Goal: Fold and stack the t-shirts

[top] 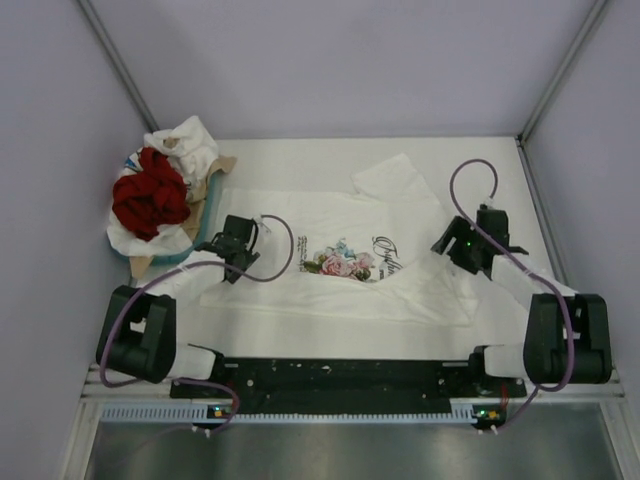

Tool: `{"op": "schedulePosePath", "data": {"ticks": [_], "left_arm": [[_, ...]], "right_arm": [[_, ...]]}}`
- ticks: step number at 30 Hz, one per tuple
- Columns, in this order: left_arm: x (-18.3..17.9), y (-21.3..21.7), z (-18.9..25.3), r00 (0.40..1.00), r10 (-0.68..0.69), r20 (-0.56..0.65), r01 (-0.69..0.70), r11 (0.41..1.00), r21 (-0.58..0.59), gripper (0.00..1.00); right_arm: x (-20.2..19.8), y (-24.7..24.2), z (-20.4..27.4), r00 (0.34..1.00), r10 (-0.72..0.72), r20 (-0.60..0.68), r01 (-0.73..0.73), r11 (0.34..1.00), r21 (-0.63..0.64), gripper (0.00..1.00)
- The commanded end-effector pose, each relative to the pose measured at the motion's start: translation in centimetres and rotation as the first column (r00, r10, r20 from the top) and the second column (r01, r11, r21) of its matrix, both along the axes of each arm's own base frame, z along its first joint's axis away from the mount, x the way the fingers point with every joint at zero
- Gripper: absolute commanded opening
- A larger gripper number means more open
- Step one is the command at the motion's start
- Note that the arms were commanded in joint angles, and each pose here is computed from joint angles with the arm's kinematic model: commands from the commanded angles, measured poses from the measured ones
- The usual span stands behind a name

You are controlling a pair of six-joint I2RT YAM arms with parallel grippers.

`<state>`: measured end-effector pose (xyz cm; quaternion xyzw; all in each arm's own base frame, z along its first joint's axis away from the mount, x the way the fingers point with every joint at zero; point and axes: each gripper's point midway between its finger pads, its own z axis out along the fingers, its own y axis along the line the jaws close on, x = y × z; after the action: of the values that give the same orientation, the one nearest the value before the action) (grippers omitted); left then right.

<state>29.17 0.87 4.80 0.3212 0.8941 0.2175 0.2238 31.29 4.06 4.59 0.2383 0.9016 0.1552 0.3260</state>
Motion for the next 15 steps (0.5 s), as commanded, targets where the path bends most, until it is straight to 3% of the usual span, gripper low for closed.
{"op": "schedulePosePath", "data": {"ticks": [1, 5, 8, 12, 15], "left_arm": [[2.1, 1.0, 4.6, 0.985, 0.055, 0.165, -0.060, 0.998, 0.024, 0.62], [0.3, 0.6, 5.4, 0.986, 0.032, 0.164, -0.029, 0.999, -0.025, 0.66], [-1.0, 0.6, 4.4, 0.992, 0.038, 0.122, -0.033, 0.999, -0.039, 0.65], [-2.0, 0.7, 2.9, 0.996, 0.045, 0.075, -0.042, 0.998, -0.044, 0.64], [-2.1, 0.6, 2.6, 0.996, 0.053, 0.065, -0.050, 0.998, -0.050, 0.65]], "right_arm": [[0.7, 2.0, 4.2, 0.992, 0.108, 0.067, -0.105, 0.993, -0.048, 0.73], [-3.3, 3.7, 5.2, 0.983, 0.172, 0.061, -0.157, 0.966, -0.204, 0.73], [-6.6, 7.2, 3.5, 0.962, 0.271, 0.018, -0.264, 0.949, -0.172, 0.66], [-9.2, 11.0, 1.3, 0.912, 0.400, -0.085, -0.408, 0.907, -0.108, 0.47], [-9.9, 12.2, -0.1, 0.876, 0.456, -0.156, -0.474, 0.874, -0.107, 0.47]]}}
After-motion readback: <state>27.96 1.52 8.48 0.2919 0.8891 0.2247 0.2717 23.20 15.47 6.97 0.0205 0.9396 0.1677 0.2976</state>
